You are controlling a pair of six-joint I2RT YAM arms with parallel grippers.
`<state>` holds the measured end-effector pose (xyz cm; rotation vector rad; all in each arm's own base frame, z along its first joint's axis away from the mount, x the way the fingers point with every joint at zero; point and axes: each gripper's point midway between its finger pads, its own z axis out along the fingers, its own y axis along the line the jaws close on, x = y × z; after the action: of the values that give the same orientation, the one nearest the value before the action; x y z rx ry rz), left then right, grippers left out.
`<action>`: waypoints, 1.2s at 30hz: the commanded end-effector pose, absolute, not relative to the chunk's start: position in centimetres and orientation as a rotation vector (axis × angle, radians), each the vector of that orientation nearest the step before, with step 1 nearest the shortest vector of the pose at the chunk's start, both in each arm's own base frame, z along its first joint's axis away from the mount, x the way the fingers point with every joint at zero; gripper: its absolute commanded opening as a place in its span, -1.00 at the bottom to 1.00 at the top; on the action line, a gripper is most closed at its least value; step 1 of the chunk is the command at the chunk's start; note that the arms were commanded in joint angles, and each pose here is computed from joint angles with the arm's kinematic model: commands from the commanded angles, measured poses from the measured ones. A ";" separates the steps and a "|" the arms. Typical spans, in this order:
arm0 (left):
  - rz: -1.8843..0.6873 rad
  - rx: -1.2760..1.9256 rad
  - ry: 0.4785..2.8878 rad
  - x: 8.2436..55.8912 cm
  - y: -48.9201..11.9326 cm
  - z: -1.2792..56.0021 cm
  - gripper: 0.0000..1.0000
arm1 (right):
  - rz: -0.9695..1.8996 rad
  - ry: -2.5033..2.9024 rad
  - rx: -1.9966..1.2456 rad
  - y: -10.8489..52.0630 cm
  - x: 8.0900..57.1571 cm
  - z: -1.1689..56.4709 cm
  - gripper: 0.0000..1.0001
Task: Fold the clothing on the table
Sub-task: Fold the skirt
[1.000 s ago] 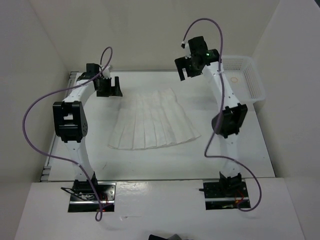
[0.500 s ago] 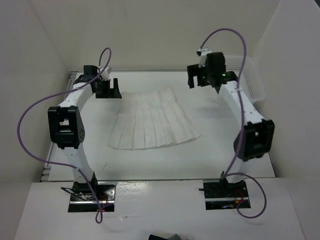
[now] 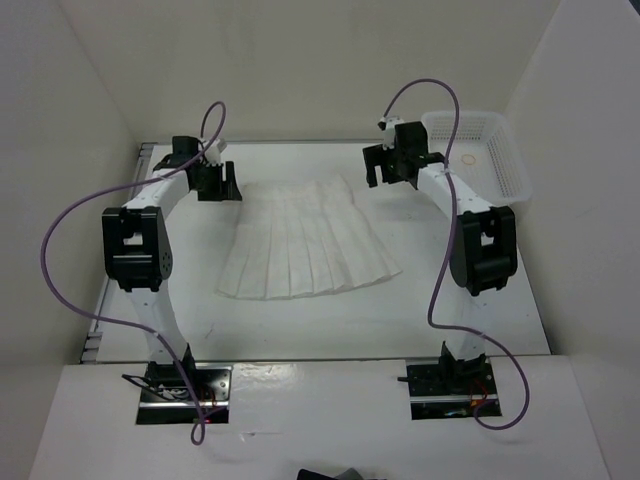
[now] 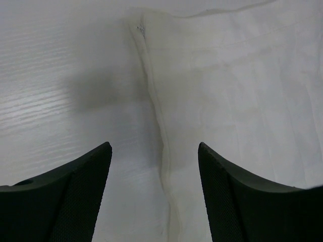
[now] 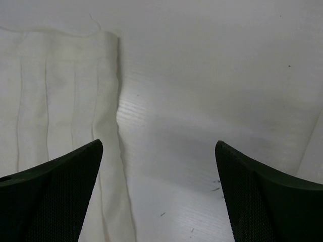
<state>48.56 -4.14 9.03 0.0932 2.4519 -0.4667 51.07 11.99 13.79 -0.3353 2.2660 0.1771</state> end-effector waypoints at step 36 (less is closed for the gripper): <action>-0.347 0.089 2.524 53.8 -6.4 5.7 0.25 | 0.361 2.230 -0.389 15.4 55.4 12.1 0.76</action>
<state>52.93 -5.60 4.25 0.0743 2.5673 -0.3083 55.11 15.66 11.51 -0.3987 2.2524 0.2562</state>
